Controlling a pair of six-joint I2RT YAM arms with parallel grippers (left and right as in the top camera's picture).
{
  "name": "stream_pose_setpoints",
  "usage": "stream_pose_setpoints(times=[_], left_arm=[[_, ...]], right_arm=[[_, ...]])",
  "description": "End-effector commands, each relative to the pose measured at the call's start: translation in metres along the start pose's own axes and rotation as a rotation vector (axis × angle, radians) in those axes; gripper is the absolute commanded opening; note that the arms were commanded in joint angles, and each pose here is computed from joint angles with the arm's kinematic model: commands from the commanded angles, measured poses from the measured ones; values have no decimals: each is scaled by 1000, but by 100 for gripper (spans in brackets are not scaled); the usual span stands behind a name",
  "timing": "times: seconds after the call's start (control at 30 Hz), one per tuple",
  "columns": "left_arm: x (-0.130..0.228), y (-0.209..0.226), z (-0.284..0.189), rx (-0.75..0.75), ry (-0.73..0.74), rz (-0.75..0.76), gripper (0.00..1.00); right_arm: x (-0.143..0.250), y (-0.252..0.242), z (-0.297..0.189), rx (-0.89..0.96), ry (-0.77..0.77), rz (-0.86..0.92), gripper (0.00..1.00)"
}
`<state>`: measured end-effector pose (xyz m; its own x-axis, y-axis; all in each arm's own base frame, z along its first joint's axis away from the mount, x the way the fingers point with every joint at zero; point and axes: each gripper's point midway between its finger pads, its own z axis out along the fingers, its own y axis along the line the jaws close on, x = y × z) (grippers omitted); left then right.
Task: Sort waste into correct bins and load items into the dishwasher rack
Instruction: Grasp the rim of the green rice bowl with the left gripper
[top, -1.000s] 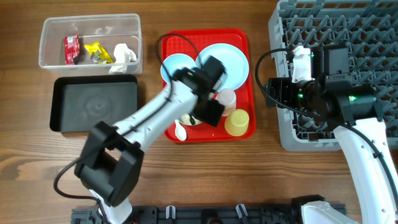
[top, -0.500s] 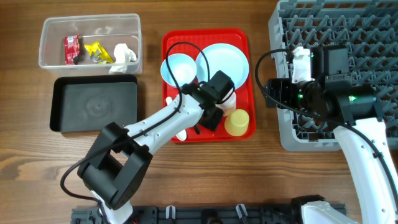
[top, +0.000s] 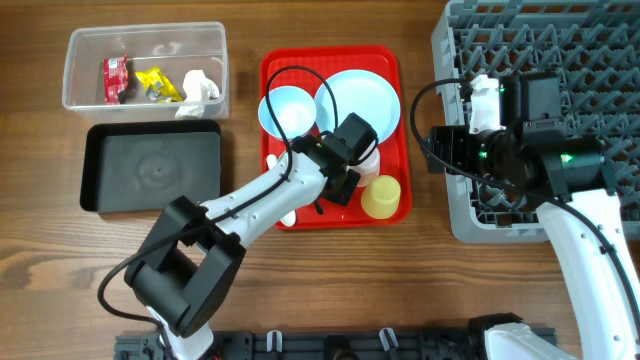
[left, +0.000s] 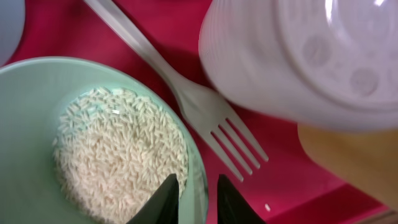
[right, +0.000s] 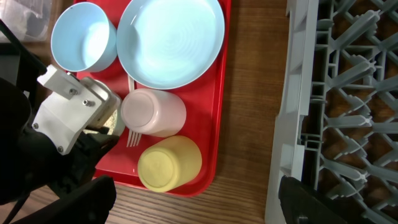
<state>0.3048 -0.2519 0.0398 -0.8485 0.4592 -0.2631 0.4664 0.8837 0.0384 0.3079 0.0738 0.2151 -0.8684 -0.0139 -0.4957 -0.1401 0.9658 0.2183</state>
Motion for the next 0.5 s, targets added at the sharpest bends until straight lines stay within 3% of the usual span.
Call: stream_pose_setpoints(times=[0.0, 0.27, 0.47], left_arm=[[2, 3, 0, -5, -21, -8, 20], [9, 4, 6, -3, -9, -11, 4], [0, 3, 0, 3, -38, -29, 4]], right_arm=[[1, -5, 3, 20, 7, -12, 89], [0, -5, 3, 20, 6, -13, 89], [0, -5, 3, 20, 6, -12, 89]])
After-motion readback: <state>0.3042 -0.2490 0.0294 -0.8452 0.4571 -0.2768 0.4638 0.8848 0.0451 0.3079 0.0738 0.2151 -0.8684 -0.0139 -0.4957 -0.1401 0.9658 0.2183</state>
